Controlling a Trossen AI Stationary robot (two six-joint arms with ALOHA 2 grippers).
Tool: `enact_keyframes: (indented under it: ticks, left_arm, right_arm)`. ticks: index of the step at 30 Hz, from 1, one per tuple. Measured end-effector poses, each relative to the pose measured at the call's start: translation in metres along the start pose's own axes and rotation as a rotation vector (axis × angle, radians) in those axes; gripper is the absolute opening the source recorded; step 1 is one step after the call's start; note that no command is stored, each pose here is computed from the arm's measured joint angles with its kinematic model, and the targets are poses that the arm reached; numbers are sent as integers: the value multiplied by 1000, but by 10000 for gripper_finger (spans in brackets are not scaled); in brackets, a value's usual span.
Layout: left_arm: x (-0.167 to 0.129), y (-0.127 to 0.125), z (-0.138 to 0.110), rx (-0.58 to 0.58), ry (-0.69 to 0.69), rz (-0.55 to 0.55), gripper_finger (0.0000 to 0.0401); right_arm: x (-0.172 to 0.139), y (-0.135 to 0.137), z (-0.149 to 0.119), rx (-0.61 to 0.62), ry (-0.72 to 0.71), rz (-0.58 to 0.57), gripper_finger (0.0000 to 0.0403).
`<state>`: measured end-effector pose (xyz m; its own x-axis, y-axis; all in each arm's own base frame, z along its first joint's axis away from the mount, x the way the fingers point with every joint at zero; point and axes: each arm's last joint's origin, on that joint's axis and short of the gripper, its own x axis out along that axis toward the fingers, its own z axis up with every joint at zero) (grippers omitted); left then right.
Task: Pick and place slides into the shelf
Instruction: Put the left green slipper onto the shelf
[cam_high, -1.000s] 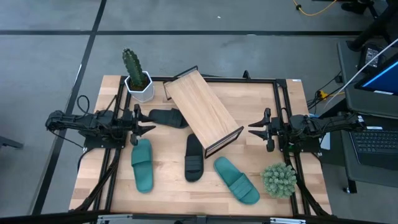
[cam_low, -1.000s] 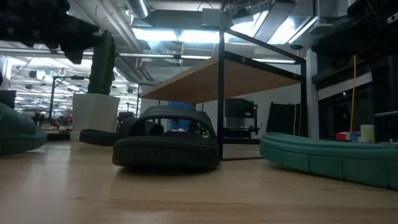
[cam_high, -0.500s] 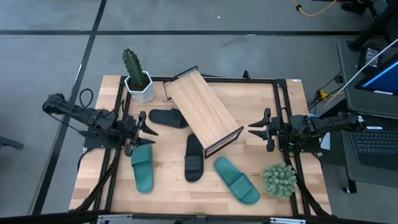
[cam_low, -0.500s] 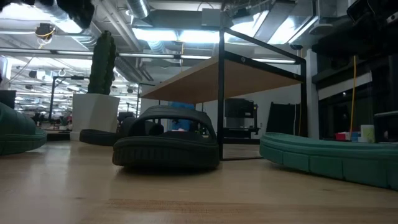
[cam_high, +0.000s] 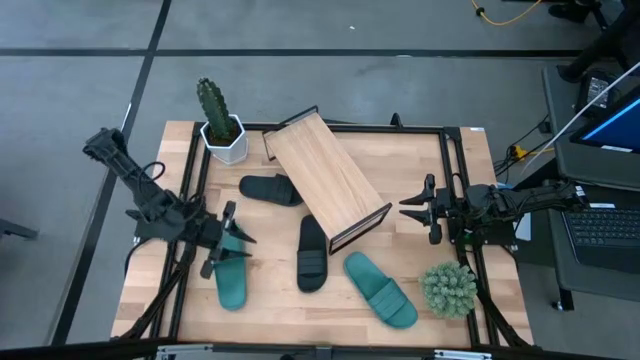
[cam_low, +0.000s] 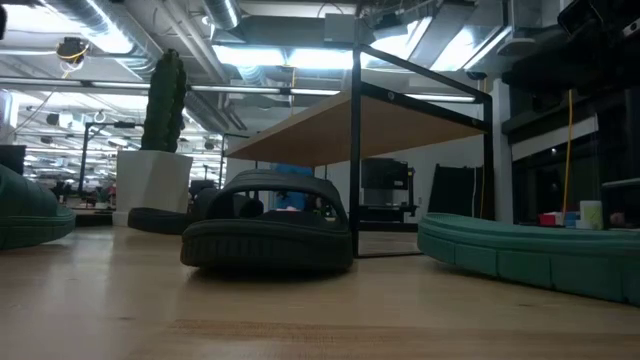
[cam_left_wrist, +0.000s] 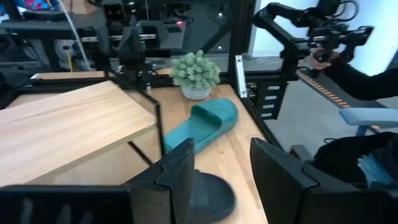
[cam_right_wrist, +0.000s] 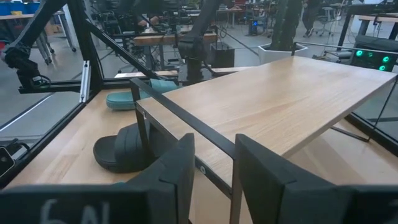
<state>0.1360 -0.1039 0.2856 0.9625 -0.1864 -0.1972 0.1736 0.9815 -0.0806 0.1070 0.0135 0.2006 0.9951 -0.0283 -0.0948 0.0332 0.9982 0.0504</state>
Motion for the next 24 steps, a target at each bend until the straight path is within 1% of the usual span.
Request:
enact_keyframes:
  ticks: [2,5,7,9,12,15,18,24]
  left_arm:
    - [1,-8,1,-13,4,-5,146]
    - [4,-20,2,4,15,12,146]
    - [7,-27,3,0,26,-1,146]
    - [11,-34,5,-38,35,-6,146]
    - [19,-43,7,-128,55,43,146]
    - [28,-54,9,-170,103,68,146]
    - [38,-67,13,-156,151,79,146]
    - [54,-96,34,-84,217,88,146]
  right_arm:
    - [0,0,0,0,0,0,117]
    - [0,0,0,0,0,0,117]
    - [0,0,0,0,0,0,117]
    - [0,0,0,0,0,1,117]
    - [0,0,0,0,0,1,117]
    - [0,0,0,0,0,1,117]
    - [0,0,0,0,0,2,117]
    - [0,0,0,0,1,13,117]
